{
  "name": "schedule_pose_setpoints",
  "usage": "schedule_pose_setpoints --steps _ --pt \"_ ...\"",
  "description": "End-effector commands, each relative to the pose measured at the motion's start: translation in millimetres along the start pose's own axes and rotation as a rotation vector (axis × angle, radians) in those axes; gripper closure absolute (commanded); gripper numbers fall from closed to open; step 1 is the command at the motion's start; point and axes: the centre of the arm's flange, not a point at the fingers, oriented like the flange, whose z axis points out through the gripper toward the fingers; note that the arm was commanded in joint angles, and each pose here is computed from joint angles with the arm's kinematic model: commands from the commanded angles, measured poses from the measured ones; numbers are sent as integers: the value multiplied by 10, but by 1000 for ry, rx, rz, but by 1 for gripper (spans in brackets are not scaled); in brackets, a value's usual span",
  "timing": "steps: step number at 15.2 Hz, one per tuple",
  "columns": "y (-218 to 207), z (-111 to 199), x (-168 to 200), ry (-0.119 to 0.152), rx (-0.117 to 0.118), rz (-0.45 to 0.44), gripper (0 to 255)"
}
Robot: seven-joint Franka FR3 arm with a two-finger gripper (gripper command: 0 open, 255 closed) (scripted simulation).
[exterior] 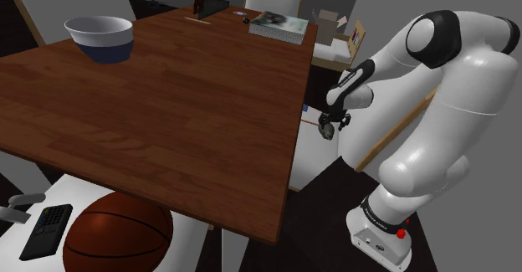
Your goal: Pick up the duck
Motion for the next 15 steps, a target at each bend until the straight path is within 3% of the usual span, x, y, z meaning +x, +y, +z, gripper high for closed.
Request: schedule_pose_setpoints --steps 1,8,9,15 --pt "34 119 33 0 -1 13 0" --pt "10 412 22 0 -1 13 0" --pt "16 415 15 0 -1 13 255" --pt "35 379 -5 0 -1 13 255"
